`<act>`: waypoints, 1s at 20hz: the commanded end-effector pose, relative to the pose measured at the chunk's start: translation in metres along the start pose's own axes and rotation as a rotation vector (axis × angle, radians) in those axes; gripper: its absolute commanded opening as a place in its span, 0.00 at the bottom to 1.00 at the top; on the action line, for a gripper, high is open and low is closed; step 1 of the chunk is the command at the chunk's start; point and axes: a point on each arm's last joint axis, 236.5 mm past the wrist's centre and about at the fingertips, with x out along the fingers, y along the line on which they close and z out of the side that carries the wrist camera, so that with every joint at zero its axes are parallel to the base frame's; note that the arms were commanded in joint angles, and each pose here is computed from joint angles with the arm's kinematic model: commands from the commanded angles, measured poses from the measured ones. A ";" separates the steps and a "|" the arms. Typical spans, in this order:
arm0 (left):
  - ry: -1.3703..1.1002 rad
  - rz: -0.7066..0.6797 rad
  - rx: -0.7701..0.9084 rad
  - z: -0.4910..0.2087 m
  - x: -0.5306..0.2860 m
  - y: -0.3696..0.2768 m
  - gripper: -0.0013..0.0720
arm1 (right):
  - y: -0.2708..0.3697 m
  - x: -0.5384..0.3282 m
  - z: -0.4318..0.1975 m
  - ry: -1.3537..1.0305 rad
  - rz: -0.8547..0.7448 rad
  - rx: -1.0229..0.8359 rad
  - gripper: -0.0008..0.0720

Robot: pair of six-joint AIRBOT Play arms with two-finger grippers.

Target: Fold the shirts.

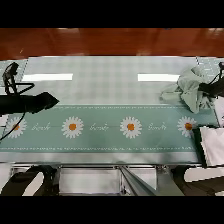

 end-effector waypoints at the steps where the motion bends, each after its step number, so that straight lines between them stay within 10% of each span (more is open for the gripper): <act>1: -0.113 0.036 0.036 0.029 -0.011 0.004 0.71 | 0.001 -0.069 0.048 -0.183 0.022 0.017 0.04; 7: -0.368 0.023 0.125 0.088 -0.058 -0.018 0.71 | 0.058 -0.285 0.113 -0.695 0.139 -0.049 0.04; 20: -0.576 0.121 0.282 0.081 -0.143 -0.025 0.71 | 0.196 -0.562 0.008 -1.122 0.451 -0.428 0.04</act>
